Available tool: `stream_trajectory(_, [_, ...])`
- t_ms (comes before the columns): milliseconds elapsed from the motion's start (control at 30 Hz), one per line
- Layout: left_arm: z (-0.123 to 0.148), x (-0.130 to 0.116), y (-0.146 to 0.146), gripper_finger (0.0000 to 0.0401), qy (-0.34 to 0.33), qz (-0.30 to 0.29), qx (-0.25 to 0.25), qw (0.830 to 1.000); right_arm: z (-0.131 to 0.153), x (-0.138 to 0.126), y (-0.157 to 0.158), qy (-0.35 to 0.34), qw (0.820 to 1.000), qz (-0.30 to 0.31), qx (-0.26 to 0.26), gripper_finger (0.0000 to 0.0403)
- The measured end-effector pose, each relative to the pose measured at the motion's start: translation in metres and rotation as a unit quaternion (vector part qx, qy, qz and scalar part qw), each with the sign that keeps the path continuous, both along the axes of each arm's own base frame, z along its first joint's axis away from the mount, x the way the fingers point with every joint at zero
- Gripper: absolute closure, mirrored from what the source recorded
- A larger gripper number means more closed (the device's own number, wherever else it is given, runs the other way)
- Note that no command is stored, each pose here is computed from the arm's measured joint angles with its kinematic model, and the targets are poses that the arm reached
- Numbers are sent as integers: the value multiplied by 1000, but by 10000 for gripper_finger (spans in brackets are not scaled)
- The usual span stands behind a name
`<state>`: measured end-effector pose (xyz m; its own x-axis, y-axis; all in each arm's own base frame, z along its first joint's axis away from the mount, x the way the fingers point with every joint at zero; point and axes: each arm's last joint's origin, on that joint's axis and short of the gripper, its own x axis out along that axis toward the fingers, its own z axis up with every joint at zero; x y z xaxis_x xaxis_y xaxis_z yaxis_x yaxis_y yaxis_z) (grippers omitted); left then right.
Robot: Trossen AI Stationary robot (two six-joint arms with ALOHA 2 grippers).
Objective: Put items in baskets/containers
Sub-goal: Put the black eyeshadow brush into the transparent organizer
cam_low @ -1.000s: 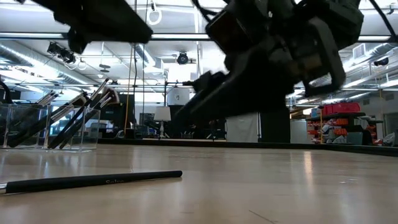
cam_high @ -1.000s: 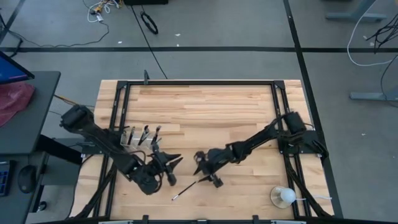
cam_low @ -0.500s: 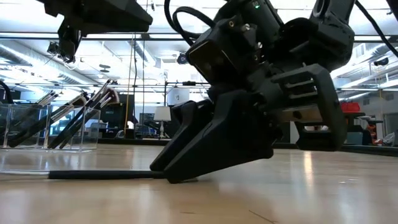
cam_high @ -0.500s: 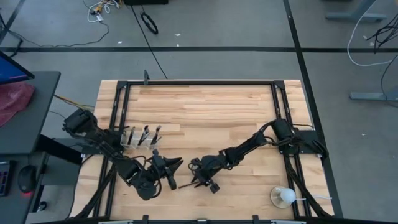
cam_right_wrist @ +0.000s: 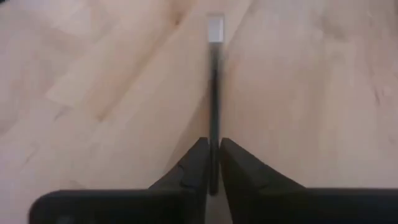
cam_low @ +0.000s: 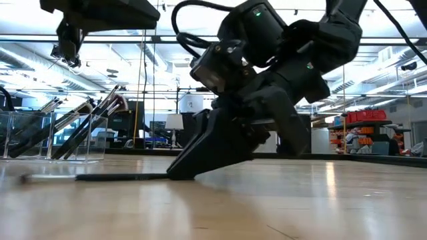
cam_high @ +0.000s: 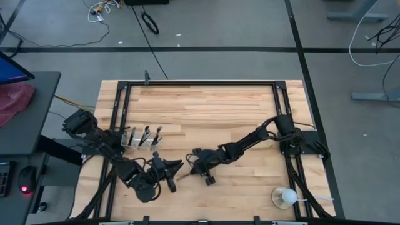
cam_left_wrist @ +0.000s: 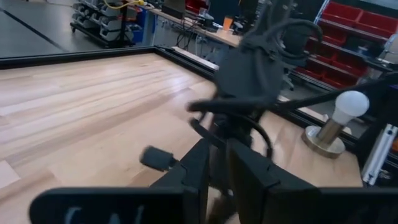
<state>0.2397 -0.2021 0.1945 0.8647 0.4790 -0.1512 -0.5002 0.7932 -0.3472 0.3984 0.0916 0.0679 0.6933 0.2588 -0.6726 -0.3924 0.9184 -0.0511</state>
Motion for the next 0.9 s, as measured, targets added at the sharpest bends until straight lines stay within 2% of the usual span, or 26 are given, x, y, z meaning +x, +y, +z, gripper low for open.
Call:
stream_trajectory(267, [0,-5,-6,341,-1,-12,-2,1000,7,-5,-10,46,998,-30,-4,374])
stream_trajectory(600, [0,-7,-8,341,-2,-16,-2,1000,25,-23,-14,130,987,-86,-31,376])
stream_trajectory(800, [0,-7,-8,341,-2,-15,-1,1000,33,-36,-6,160,978,-105,-77,376])
stream_trajectory(900, [0,-7,-8,341,-2,-15,-1,1000,39,-42,-2,168,977,-100,-84,376])
